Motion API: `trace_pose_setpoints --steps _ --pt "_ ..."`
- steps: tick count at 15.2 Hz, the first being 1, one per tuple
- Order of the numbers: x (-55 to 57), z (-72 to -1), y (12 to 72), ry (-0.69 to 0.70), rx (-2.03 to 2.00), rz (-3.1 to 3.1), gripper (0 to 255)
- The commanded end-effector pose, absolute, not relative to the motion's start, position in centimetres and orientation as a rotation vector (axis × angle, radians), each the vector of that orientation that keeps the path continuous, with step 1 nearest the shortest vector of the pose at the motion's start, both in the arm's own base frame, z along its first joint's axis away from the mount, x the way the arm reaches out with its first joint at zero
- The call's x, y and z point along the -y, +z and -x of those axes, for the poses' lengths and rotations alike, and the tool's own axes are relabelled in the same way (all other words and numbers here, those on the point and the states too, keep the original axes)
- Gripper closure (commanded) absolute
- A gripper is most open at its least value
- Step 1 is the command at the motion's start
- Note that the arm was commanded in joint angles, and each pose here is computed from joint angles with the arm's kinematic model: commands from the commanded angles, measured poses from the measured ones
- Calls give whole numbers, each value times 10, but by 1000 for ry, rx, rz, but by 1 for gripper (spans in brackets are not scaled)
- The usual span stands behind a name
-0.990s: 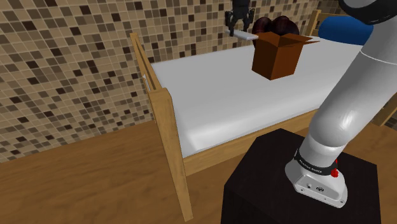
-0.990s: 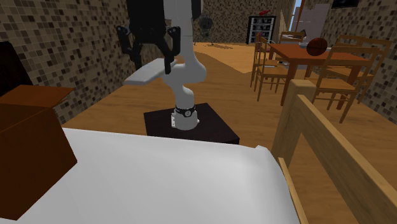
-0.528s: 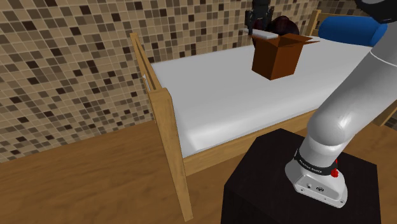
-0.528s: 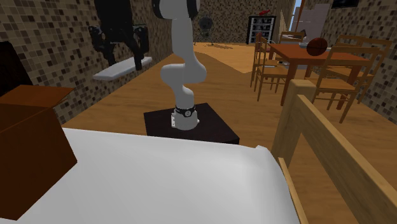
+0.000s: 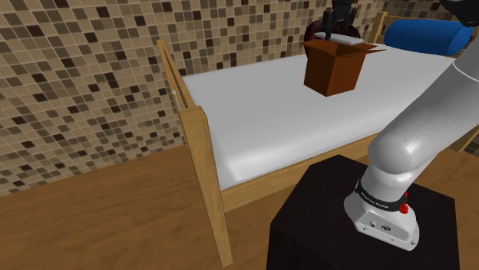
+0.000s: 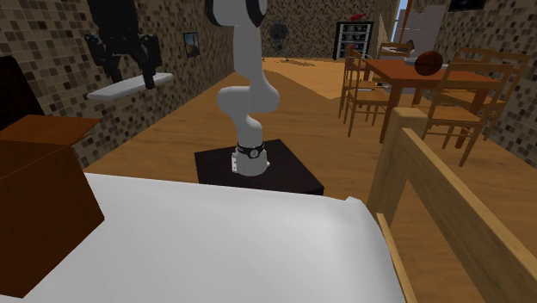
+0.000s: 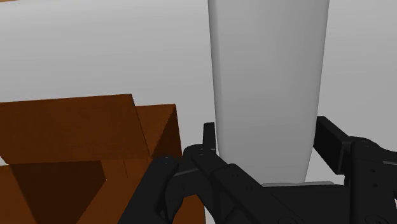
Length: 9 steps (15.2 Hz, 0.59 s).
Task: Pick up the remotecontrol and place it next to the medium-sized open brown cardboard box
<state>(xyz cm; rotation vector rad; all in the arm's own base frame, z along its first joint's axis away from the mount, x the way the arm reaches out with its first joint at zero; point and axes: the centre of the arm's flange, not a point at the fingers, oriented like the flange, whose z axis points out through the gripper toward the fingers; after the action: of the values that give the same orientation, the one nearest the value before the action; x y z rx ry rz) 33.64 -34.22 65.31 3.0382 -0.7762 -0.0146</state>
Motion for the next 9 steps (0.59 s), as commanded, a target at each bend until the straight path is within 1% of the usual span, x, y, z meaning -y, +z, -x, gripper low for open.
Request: trace_pose_setpoints --steps 1,5,9 --pt "362 -319 654 -15 774 -3039 255" --pt "396 -283 655 -15 774 -3039 255" --pt "396 -283 633 -15 774 -3039 255"
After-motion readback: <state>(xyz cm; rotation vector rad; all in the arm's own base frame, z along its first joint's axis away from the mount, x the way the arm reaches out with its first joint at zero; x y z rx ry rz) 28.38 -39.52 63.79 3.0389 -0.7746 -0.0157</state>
